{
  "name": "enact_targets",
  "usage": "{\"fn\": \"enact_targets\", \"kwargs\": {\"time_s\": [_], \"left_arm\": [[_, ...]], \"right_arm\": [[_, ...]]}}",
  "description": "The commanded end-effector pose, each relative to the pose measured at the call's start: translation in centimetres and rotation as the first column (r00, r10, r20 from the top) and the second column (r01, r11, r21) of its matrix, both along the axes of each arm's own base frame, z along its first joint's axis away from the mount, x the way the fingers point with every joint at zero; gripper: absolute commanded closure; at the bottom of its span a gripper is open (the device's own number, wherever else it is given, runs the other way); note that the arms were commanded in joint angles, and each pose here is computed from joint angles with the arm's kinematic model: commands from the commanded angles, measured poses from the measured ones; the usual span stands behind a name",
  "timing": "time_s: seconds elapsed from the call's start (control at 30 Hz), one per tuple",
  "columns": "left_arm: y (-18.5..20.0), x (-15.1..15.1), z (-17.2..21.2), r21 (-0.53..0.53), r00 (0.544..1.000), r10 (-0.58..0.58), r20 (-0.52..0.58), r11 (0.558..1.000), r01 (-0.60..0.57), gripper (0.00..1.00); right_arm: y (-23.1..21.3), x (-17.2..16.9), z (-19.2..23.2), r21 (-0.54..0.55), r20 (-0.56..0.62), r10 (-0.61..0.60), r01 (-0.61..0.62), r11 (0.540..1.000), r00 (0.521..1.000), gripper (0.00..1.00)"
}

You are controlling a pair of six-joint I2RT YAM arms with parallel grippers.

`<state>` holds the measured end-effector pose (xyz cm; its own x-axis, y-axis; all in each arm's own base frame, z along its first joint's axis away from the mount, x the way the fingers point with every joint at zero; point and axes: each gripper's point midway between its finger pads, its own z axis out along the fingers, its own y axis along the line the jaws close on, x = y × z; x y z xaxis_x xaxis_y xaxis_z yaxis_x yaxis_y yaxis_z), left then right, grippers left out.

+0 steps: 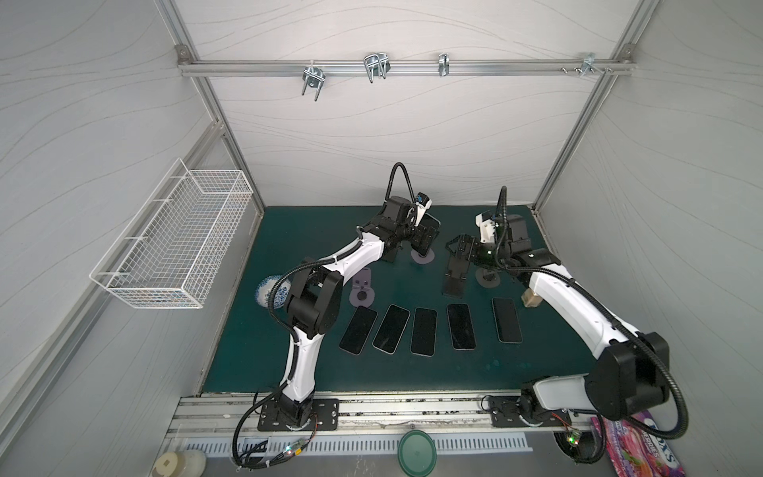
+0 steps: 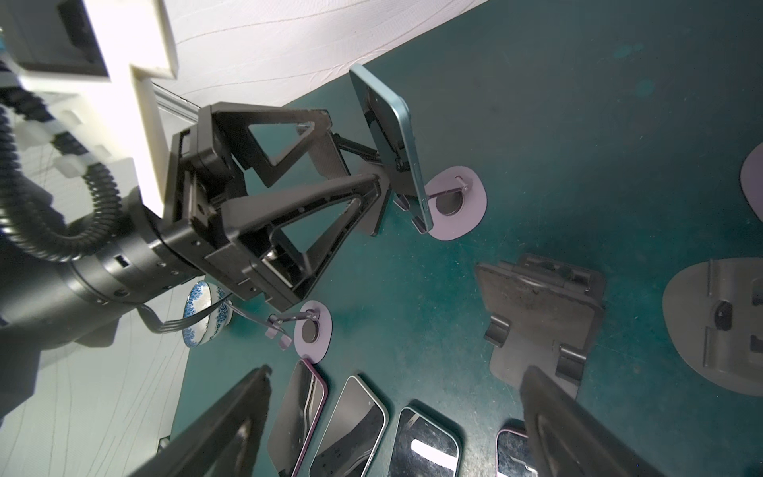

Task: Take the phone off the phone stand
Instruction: 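Lower the left gripper around the top edge of the teal-framed phone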

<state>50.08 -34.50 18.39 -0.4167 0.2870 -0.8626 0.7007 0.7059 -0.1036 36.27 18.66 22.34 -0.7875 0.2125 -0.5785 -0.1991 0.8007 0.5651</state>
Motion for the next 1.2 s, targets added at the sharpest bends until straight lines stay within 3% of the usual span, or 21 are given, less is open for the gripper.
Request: {"fn": "enact_targets", "kwargs": {"time_s": [0.0, 1.17], "left_arm": [[-0.8, 1.3, 2.2, -0.046, 0.998, -0.017, 0.068, 0.999, 0.02, 0.01], [-2.6, 4.3, -0.4, -0.049, 0.997, -0.019, 0.071, 0.999, 0.022, 0.01]], "right_arm": [[-0.2, 1.1, 1.2, 0.009, 0.039, -0.02, 0.02, 1.0, 0.999, 0.04], [-0.4, 1.0, 0.8, 0.002, 0.033, -0.016, 0.016, 1.0, 0.999, 0.03]]}}
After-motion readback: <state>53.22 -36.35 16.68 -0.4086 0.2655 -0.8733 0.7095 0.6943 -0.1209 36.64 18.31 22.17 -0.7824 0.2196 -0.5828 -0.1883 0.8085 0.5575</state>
